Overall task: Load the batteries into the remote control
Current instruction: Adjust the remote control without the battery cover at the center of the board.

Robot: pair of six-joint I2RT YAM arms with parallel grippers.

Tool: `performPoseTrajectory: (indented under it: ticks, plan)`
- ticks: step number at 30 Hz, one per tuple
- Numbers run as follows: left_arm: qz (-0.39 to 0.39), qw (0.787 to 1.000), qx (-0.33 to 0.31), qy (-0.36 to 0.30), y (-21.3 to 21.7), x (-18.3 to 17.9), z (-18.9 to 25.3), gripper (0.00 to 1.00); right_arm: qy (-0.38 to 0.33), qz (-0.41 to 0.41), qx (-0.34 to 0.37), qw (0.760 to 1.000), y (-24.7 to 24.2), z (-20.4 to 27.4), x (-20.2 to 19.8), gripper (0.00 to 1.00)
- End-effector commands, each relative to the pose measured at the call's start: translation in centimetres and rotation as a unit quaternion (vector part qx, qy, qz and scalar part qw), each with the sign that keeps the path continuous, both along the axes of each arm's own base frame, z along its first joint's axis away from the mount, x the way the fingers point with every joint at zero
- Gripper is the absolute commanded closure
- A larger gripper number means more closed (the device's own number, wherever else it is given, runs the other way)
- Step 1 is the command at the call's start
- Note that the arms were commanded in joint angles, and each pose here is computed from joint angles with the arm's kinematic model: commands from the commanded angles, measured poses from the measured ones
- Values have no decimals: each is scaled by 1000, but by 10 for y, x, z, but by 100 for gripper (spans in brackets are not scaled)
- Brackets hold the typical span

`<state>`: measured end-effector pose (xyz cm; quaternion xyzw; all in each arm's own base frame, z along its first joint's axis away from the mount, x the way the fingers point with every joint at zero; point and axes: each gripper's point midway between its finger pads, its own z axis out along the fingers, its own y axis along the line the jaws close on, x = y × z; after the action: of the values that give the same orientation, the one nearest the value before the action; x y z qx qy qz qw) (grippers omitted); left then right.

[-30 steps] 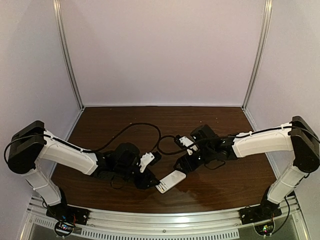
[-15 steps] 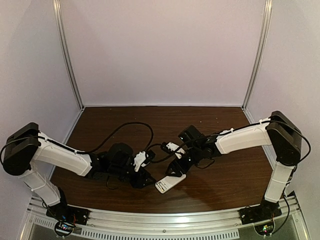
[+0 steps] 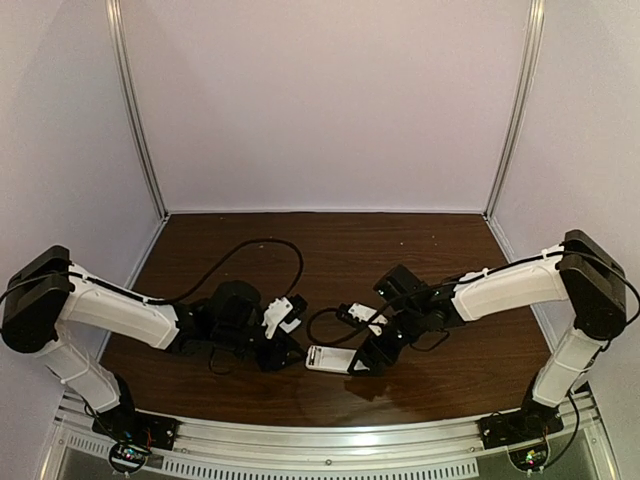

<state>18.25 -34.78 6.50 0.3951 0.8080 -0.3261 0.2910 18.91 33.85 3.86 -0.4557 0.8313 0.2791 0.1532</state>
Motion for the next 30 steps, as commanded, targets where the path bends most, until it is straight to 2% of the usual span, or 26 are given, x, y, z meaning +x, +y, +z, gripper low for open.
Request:
performPoseTrajectory:
  ticks: [1, 5, 11, 17, 22, 26, 30]
  plan:
    - [10, 1000, -1, -17, -7, 18, 11, 63, -53, -5, 5, 999, 2, 13, 0, 1]
    - [3, 1000, -1, -28, -11, 21, 14, 63, -85, 4, 11, 996, 6, 18, -8, 0]
    - [-13, 997, -4, -80, -13, 40, 36, 66, -150, 18, -21, 988, 4, 16, -2, 0]
    - [-45, 991, -18, -123, -4, 51, 50, 62, -199, 40, -51, 978, 7, 17, 15, 0]
    - [-116, 980, -4, -162, 0, 43, 45, 61, -186, 82, -65, 977, 10, 2, 8, 0]
    - [-201, 963, 0, -179, -3, 26, 35, 63, -170, 103, -60, 978, 14, -5, 0, 0]
    - [-245, 949, 8, -200, -10, 26, 29, 64, -161, 118, -56, 978, 17, -12, -4, 2]
